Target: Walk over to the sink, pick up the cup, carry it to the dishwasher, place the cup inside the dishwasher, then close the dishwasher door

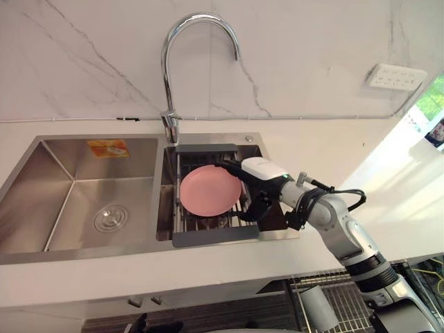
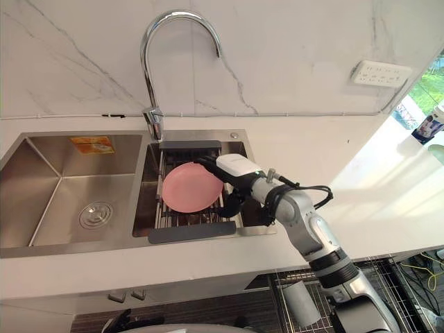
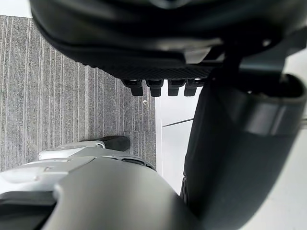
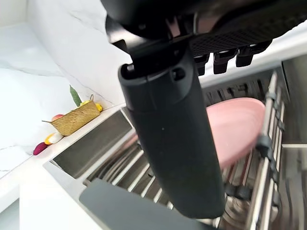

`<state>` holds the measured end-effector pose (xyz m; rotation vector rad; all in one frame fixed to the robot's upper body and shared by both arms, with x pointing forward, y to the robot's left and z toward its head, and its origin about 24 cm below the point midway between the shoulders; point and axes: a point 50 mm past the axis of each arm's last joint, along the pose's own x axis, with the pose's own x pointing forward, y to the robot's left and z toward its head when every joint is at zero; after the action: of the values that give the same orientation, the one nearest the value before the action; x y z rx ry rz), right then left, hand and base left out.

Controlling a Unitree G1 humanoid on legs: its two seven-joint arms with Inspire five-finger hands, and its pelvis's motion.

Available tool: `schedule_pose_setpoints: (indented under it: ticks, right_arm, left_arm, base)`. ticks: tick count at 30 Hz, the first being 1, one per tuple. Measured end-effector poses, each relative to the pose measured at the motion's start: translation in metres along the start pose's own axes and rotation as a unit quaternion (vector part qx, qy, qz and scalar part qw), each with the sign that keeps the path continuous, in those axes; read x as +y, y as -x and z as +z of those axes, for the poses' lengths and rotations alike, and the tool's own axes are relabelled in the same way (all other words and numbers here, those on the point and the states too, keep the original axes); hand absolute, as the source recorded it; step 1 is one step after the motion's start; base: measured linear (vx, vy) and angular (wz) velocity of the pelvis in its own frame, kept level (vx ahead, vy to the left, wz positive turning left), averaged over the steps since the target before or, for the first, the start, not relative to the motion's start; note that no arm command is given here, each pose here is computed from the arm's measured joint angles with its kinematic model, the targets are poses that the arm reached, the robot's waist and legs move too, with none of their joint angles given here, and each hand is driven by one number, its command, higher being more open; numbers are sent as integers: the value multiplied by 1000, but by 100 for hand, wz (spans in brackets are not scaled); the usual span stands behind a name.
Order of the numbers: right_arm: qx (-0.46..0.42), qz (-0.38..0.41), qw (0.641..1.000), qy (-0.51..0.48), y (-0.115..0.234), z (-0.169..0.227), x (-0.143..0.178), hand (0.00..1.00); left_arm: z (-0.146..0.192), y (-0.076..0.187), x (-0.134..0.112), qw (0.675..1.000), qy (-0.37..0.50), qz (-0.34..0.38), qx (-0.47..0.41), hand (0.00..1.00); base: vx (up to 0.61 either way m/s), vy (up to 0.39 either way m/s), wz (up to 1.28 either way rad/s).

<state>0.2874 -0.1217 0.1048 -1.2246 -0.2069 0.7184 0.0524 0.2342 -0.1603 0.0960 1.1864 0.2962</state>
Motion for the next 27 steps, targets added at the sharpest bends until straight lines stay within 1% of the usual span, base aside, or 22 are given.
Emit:
schedule_pose_setpoints:
  ticks: [16, 27]
  right_arm:
    - [12, -22, 999, 33, -11, 4, 14, 100]
    - [39, -33, 997, 56, -20, -4, 29, 100]
  left_arm:
    - [0, 0, -2, 1000, 5, -2, 1, 100]
    - [6, 0, -3, 1000, 6, -2, -11, 100]
  base:
    - [-26, -10, 1]
    - [-30, -12, 2]
